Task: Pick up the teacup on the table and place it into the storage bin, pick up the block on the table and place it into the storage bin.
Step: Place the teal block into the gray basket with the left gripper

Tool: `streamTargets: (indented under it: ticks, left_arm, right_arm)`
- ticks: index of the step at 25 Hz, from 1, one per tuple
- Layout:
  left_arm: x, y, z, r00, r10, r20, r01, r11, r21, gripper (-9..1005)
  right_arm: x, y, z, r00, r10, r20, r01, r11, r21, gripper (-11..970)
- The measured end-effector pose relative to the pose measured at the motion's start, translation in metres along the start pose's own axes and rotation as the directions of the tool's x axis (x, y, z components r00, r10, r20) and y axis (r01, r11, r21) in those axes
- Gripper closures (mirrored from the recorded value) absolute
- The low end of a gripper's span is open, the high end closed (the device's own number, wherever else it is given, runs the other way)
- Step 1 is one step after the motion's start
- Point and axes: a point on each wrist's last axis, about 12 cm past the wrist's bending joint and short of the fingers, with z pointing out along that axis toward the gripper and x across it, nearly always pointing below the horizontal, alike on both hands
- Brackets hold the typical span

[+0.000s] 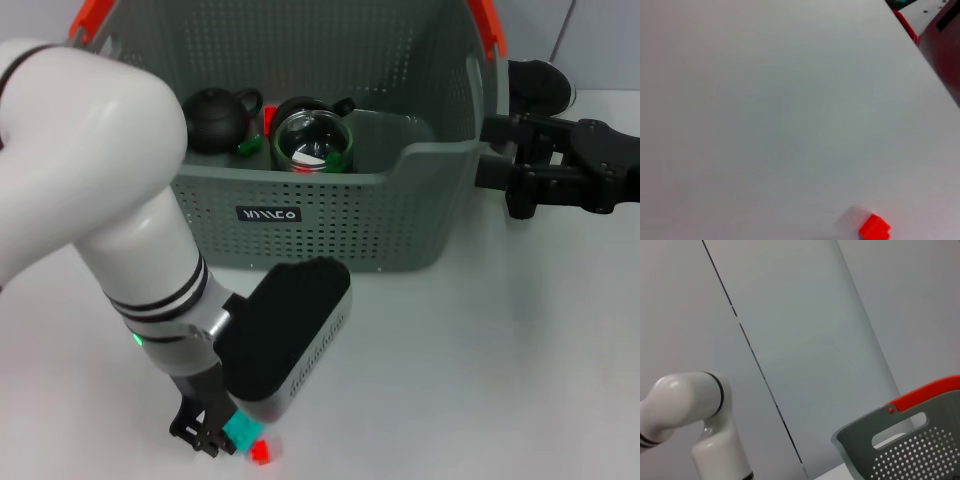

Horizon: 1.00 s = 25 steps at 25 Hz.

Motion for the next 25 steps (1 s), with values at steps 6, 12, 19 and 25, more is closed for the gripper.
streamTargets:
  ticks: [6,12,19,25]
  left_arm:
    - [0.016,0.012,-0.042,0.987,-0.101,0.122,0.114,0.988,-0.100,566]
    - [0.079,0.030,-0.128,0.808,-0.275,0.521,0.471,0.833,-0.291,540]
    - [0.132,0.050,-0.164,0.566,-0.387,0.728,0.768,0.568,-0.296,510]
    - [0.157,0.074,-0.156,0.406,-0.474,0.782,0.899,0.358,-0.250,485]
  right_arm:
    - [0.000,0.000,0.000,1.000,-0.003,0.000,0.003,1.000,0.000,19]
    - [0.000,0.001,-0.001,1.000,-0.014,-0.002,0.014,1.000,-0.009,19]
    - [-0.005,0.001,-0.002,0.999,-0.034,-0.017,0.033,0.999,-0.022,19]
    - [-0.009,0.001,0.000,0.998,-0.053,-0.046,0.051,0.998,-0.037,19]
